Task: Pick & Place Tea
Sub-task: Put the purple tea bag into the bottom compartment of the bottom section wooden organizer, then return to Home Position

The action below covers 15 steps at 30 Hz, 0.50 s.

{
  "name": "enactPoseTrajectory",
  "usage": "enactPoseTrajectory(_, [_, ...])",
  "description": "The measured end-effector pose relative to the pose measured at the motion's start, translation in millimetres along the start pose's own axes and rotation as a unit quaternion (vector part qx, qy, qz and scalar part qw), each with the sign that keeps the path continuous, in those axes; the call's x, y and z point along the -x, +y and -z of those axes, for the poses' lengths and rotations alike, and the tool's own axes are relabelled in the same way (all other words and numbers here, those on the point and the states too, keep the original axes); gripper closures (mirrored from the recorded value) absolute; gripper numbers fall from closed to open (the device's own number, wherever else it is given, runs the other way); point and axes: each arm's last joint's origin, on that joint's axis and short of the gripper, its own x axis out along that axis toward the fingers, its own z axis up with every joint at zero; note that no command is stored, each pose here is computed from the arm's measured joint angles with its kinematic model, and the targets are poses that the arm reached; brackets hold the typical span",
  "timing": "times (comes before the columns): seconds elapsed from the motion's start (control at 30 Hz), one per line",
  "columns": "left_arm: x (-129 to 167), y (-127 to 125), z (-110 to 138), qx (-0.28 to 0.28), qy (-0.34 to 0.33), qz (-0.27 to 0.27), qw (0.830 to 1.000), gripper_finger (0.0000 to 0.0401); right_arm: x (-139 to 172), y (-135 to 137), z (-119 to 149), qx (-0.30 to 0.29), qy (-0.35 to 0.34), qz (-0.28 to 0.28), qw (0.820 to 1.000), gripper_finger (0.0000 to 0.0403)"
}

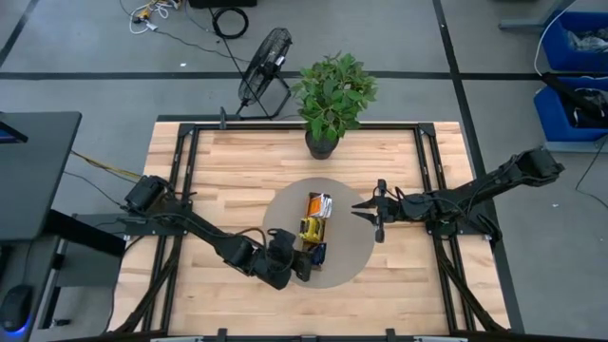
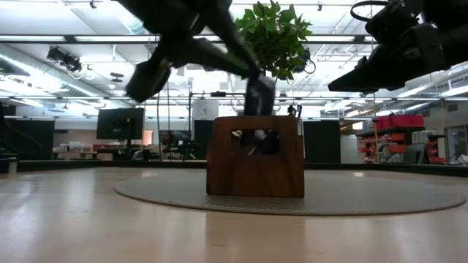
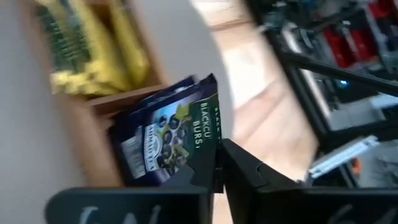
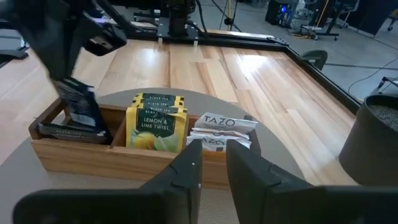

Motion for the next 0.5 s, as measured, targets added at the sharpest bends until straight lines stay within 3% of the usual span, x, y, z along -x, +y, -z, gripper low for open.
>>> enactPoseTrajectory(0.1, [0.1, -4.4, -0.8, -0.014, -0.003, 0.019, 1.0, 0.0351, 0.0, 0.0, -0.4, -0.001, -0.002, 0.0, 1.0, 0.0323])
enactPoseTrajectory(0.43, [-8.0, 3.9, 8.9, 0.003, 0.02, 0.002, 1.0, 0.0292, 0.0, 0.0, 0.3, -0.01, 0.001, 0.0, 1.0, 0.0323])
enactPoseTrajectory(0.5, [-6.3, 2.2, 7.1, -0.024, 0.015, 0.006, 1.0, 0.0282, 0.0, 0.3, -0.3, -0.011, -0.001, -0.005, 1.0, 0.0323])
